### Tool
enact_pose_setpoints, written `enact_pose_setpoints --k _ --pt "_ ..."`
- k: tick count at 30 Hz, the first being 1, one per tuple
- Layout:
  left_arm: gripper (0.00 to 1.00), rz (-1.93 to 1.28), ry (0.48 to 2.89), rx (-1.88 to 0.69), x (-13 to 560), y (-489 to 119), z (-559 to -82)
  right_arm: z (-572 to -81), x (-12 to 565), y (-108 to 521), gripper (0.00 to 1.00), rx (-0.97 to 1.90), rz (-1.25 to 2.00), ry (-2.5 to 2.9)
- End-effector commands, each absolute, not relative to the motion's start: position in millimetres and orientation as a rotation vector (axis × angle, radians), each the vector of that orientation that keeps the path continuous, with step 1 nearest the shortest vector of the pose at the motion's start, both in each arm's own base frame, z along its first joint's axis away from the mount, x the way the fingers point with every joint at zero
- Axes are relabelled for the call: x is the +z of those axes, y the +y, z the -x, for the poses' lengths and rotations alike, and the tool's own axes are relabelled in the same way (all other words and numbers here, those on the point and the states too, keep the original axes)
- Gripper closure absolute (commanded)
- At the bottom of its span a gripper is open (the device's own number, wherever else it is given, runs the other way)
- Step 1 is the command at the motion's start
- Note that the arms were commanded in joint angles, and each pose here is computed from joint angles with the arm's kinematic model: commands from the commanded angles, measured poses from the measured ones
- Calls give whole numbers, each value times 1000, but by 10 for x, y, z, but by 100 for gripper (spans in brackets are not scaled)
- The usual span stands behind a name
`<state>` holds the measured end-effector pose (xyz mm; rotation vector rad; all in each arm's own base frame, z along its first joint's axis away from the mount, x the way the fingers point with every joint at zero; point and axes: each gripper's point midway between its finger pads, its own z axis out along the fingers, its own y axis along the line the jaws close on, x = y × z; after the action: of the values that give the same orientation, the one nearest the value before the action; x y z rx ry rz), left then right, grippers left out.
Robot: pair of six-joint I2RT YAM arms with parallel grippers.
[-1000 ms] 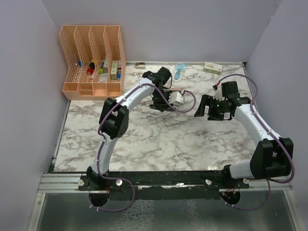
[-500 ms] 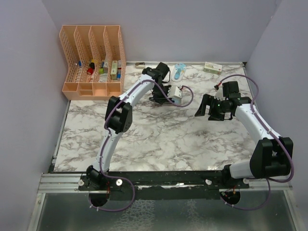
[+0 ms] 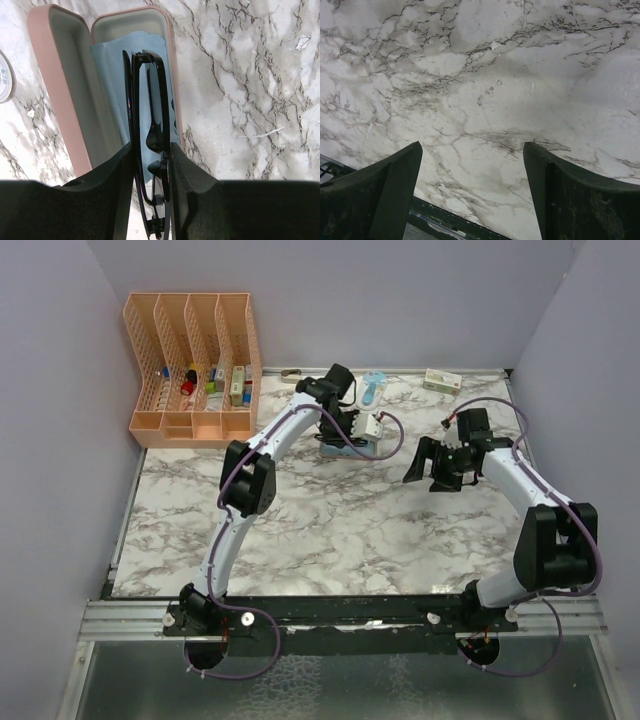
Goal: Organize the sunglasses
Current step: Place the sunglasses in the sunglasses case.
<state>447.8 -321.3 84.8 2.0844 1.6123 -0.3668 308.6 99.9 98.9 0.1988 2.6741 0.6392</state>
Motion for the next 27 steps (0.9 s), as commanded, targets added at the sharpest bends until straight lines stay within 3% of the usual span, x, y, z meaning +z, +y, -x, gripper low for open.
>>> enact_pose_setpoints --k 1,27 --pt "100 -2053 1571 -394 911 -3358 -4526 -3329 1083 1056 18 696 -196 2621" --pt "100 -2070 1627 -401 602 -3523 -4460 -3491 924 1133 20 785 -229 2650"
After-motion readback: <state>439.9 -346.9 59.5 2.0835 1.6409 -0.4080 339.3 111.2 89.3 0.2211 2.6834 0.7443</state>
